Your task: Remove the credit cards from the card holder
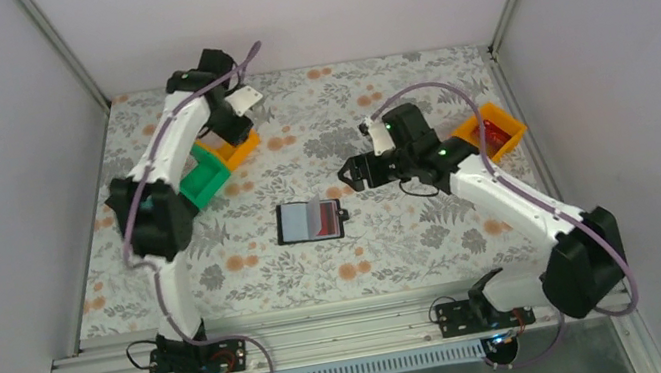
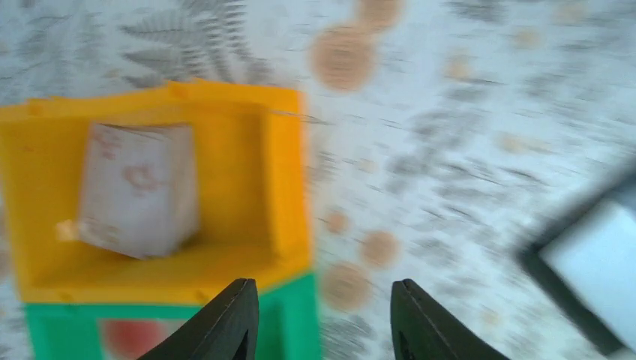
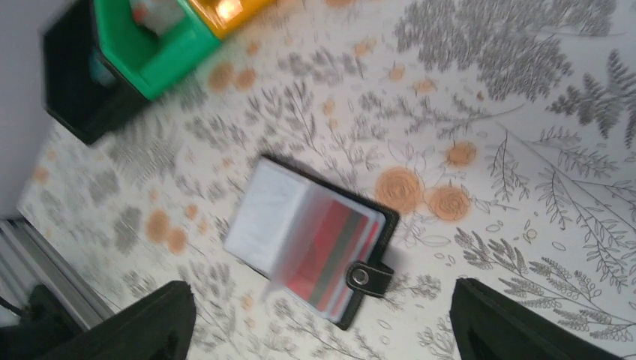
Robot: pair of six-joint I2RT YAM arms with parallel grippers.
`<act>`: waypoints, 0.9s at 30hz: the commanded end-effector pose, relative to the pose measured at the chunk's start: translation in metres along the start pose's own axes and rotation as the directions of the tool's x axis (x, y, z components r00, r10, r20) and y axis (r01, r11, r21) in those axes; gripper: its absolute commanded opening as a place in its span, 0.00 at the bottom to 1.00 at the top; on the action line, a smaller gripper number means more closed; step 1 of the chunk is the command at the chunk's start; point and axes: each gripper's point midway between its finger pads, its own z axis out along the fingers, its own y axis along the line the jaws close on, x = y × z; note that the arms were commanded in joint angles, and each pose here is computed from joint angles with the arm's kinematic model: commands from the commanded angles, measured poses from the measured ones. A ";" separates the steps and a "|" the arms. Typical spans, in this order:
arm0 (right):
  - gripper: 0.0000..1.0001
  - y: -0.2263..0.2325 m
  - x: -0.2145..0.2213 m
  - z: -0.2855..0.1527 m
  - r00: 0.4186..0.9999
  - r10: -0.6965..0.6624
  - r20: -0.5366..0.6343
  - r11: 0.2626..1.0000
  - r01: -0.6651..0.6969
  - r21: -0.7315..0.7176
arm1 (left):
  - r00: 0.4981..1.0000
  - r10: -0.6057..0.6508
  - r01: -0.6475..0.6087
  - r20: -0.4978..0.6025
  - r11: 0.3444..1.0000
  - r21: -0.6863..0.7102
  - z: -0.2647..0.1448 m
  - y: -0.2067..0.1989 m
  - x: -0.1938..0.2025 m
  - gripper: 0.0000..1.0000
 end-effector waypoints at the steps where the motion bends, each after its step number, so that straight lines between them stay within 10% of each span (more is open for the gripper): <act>1: 0.80 -0.013 0.037 0.038 0.986 0.106 -0.131 0.994 -0.108 -0.011 | 0.962 -0.115 0.044 0.248 0.960 0.275 -0.049 -0.074 0.003 0.48; 12: 0.51 -0.006 0.092 0.103 0.937 0.152 -0.314 0.988 -0.137 0.069 | 0.916 -0.356 0.156 0.187 0.743 0.651 -0.017 -0.193 0.092 0.67; 18: 0.39 -0.001 0.096 0.127 0.921 0.165 -0.353 0.983 -0.125 0.134 | 0.879 -0.469 0.269 0.083 0.632 0.727 0.005 -0.203 0.096 0.68; 27: 0.33 0.013 0.099 0.152 0.897 0.149 -0.417 0.986 -0.104 0.129 | 0.836 -0.546 0.325 0.046 0.562 0.760 0.020 -0.206 0.108 1.00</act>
